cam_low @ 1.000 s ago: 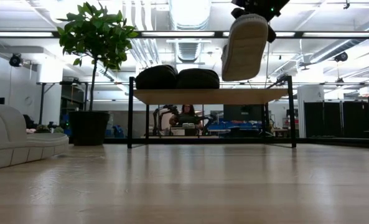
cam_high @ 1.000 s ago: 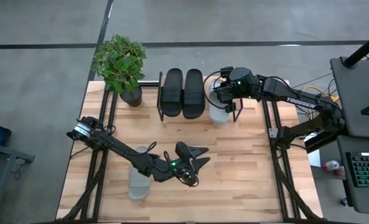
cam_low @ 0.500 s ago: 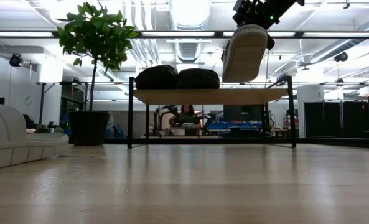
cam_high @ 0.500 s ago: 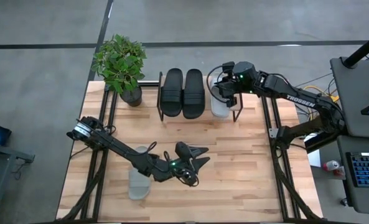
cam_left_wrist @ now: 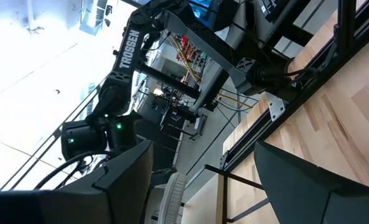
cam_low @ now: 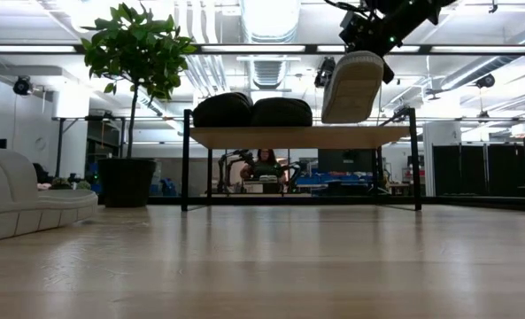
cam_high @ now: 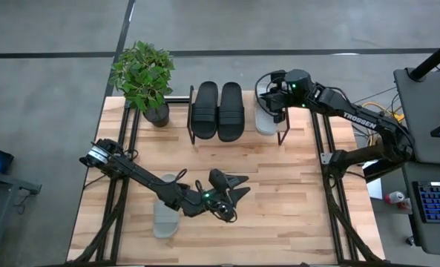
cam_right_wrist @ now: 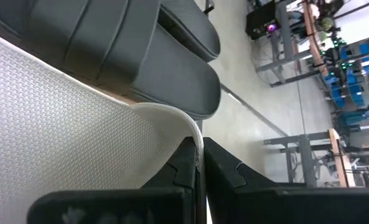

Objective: Pick and place slides into the shelf
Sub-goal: Put the right gray slide on the shelf

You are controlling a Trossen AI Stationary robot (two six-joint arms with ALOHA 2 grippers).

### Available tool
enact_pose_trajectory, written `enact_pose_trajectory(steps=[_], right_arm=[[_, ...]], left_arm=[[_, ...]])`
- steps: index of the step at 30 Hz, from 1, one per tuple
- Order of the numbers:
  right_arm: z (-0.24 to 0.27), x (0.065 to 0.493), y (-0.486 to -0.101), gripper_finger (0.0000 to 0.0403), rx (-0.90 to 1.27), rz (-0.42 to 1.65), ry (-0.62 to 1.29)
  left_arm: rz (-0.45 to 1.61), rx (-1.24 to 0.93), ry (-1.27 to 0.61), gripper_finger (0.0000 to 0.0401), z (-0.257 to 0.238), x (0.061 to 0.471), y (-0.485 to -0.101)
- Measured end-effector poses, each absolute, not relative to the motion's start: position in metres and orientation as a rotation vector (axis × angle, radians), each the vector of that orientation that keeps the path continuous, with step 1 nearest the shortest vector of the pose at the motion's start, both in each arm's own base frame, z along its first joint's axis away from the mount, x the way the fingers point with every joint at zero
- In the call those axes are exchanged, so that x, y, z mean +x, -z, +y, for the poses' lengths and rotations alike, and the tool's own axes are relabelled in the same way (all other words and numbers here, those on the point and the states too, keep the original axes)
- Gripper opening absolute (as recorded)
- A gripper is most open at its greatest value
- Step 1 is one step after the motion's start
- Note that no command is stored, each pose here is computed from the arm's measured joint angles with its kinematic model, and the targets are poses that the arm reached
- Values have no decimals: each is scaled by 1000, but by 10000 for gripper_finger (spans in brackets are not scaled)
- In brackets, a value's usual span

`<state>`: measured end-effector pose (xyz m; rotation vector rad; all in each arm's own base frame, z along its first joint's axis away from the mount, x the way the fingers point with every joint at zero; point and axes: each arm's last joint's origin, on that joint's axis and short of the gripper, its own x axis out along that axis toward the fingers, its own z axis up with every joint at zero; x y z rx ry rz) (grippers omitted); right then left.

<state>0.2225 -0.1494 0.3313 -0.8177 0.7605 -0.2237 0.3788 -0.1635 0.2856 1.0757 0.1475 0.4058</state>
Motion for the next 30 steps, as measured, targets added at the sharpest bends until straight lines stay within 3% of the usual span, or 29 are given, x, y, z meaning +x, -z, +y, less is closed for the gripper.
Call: enact_pose_trajectory(steps=[13, 30], right_arm=[[-165, 203, -306, 8, -774, 778, 248], [-177, 193, -306, 8, -759, 774, 254]], left_arm=[[147, 1075, -405, 264, -163, 379, -286], [146, 1075, -404, 264, -164, 379, -286]])
